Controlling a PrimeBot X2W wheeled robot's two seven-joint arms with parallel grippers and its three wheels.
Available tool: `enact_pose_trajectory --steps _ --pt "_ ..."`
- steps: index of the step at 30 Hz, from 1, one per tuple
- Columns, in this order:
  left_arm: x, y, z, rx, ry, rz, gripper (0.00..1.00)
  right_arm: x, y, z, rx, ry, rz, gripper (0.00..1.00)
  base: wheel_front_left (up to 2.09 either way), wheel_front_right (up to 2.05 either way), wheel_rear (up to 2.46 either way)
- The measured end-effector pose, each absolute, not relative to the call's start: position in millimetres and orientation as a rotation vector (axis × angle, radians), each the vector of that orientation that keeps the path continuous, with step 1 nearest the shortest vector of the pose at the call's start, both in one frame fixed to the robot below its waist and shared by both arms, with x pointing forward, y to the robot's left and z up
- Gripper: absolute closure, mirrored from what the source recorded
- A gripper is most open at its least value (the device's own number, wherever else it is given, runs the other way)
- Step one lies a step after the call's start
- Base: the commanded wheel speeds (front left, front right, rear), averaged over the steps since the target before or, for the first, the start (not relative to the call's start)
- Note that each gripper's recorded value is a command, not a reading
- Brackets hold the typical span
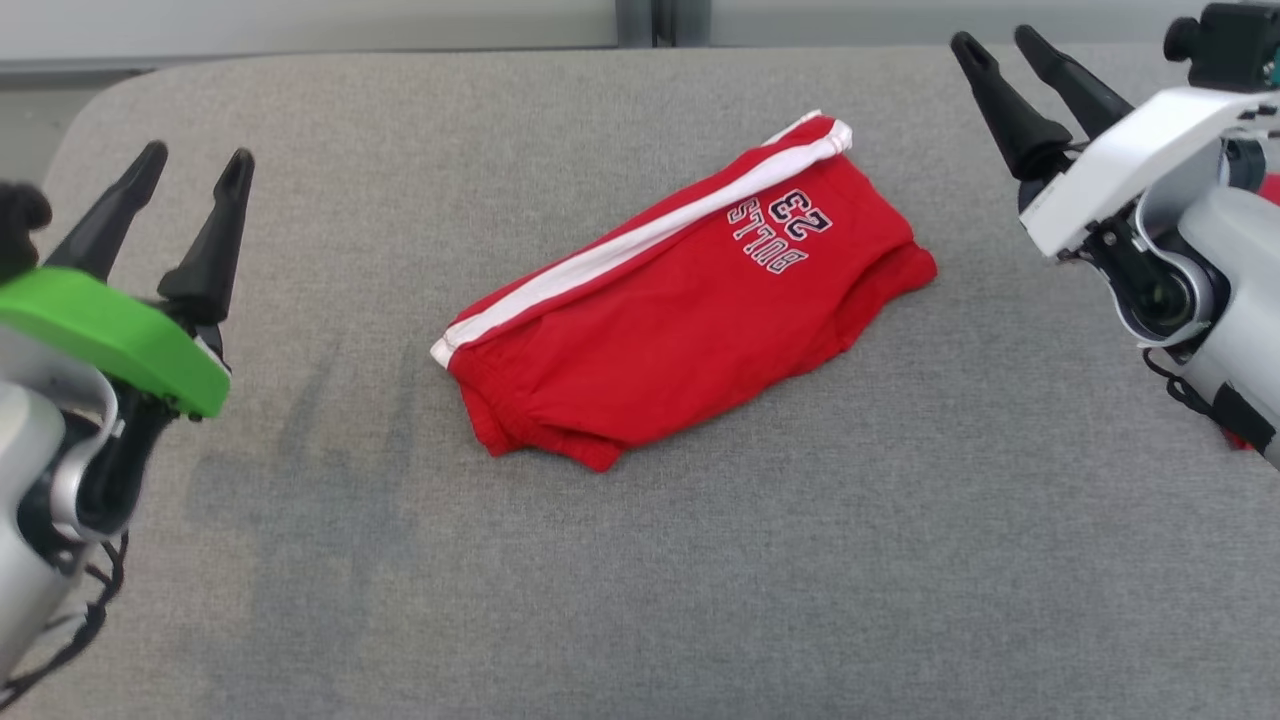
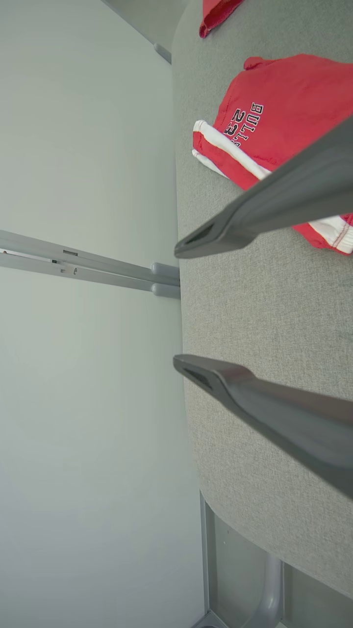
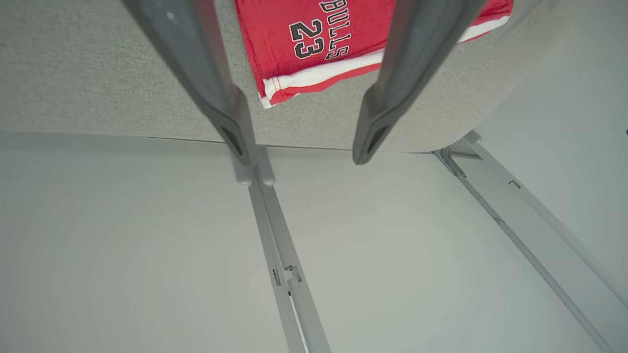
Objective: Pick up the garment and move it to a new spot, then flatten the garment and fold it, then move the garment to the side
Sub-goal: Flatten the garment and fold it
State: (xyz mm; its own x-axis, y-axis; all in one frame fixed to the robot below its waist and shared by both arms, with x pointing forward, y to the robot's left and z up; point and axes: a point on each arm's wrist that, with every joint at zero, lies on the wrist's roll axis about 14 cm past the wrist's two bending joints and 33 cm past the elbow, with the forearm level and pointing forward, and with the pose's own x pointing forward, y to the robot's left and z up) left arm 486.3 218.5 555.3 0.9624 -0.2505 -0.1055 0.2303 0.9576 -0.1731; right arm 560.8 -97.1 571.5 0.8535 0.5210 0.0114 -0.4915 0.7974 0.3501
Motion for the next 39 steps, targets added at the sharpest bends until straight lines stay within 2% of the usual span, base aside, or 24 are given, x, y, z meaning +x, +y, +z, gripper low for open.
enact_pose_trajectory --steps 4,6,11,15,19,27,39 --pt "466.0 220.7 560.0 -0.163 0.063 -0.184 0.00 559.9 -126.1 613.1 0.297 -0.079 0.473 0.00 0.00 0.00 0.00" --pt "457.5 221.2 562.4 -0.171 0.041 -0.155 0.00 551.0 -132.8 612.4 0.278 -0.115 0.444 0.00 0.00 0.00 0.00" --pt "434.9 213.1 578.1 -0.222 -0.084 -0.088 0.00 518.5 -131.7 572.1 0.303 -0.077 0.394 0.00 0.00 0.00 0.00" --pt "415.3 213.0 569.9 -0.242 -0.123 -0.033 0.00 512.0 -127.5 550.3 0.300 -0.037 0.375 0.00 0.00 0.00 0.00" --pt "401.1 211.7 556.5 -0.264 -0.130 -0.001 0.00 515.6 -116.2 522.0 0.349 0.056 0.365 0.00 0.00 0.00 0.00" --pt "387.7 206.3 525.8 -0.291 -0.089 0.028 0.00 549.5 -107.7 487.4 0.265 0.240 0.365 0.00 0.00 0.00 0.00" --pt "371.9 234.8 500.2 -0.274 -0.050 0.140 0.00 583.2 -76.6 428.8 0.194 0.586 0.395 0.00 0.00 0.00 0.00"
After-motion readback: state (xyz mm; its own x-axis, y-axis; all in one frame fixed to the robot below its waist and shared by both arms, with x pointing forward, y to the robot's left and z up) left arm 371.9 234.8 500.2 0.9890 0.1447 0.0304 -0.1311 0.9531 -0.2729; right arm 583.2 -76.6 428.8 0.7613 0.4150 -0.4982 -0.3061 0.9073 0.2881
